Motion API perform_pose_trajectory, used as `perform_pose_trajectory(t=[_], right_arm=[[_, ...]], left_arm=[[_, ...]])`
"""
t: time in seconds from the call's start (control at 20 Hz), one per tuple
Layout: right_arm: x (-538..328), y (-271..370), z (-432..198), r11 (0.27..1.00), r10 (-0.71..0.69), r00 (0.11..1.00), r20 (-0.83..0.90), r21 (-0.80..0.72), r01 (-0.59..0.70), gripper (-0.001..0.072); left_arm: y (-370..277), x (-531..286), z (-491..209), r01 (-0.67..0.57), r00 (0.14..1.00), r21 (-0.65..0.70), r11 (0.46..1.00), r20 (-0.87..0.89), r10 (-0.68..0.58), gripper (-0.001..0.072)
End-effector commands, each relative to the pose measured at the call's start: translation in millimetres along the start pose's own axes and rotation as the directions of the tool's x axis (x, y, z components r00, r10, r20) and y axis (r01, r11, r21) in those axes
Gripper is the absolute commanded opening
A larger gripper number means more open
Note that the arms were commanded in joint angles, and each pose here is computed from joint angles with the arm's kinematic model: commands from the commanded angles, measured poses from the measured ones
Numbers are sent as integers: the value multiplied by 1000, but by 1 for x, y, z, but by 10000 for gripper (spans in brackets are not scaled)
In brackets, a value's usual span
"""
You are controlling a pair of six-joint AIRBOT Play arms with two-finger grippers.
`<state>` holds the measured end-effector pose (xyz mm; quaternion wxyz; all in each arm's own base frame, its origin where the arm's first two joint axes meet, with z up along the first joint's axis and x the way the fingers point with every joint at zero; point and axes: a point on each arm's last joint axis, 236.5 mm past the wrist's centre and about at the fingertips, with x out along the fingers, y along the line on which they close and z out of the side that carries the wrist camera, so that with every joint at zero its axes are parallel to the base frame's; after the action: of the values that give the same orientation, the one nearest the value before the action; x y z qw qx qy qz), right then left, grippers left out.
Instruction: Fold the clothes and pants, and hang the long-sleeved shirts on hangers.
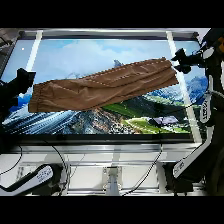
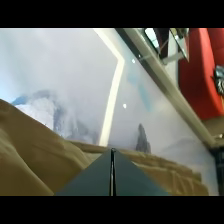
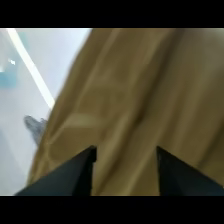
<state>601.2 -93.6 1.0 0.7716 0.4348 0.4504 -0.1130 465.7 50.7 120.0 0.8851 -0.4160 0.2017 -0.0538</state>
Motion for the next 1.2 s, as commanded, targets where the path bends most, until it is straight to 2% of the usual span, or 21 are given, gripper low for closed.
perform_pose_trajectory(t=[0.0, 0.15, 0.25, 0.35, 0.4, 0.5, 0.65, 0.8, 0.95, 1.15], right_arm=[[-13, -63, -12, 991, -105, 985, -140, 62, 115, 329], [-42, -89, -30, 995, 26, 940, -340, 102, 9, 351], [-59, -114, -53, 990, 52, 873, -485, 137, 18, 412], [-58, -125, -68, 993, 45, 834, -550, 115, 23, 494], [-51, -124, -71, 994, 43, 831, -554, 108, 20, 500], [-33, -117, -74, 996, 44, 836, -546, 90, 6, 591], [-4, -111, -89, 998, 40, 822, -568, 70, 0, 623], [24, -100, -96, 996, 78, 822, -564, 82, -38, 623], [46, -77, -84, 988, 145, 863, -484, 118, -100, 623], [64, -63, -62, 982, 166, 915, -368, 151, -118, 623]], left_arm=[[-22, 1, -19, 45, 997, 73, 996, -59, -41, 16], [-28, 1, -27, 71, 994, 72, 995, -91, -65, 16], [-32, 0, -33, 91, 990, 70, 993, -116, -83, 16], [-37, -2, -39, 114, 984, 68, 991, -144, -103, 16], [-40, -2, -43, 125, 981, 66, 990, -158, -113, 16], [-45, -4, -50, 148, 973, 62, 987, -187, -134, 16], [-49, -6, -56, 169, 965, 58, 984, -213, -153, 16], [-50, -6, -56, 171, 964, 57, 984, -215, -155, 16], [-50, -6, -56, 171, 964, 57, 984, -216, -155, 16], [-50, -6, -56, 171, 964, 57, 984, -216, -155, 16]])
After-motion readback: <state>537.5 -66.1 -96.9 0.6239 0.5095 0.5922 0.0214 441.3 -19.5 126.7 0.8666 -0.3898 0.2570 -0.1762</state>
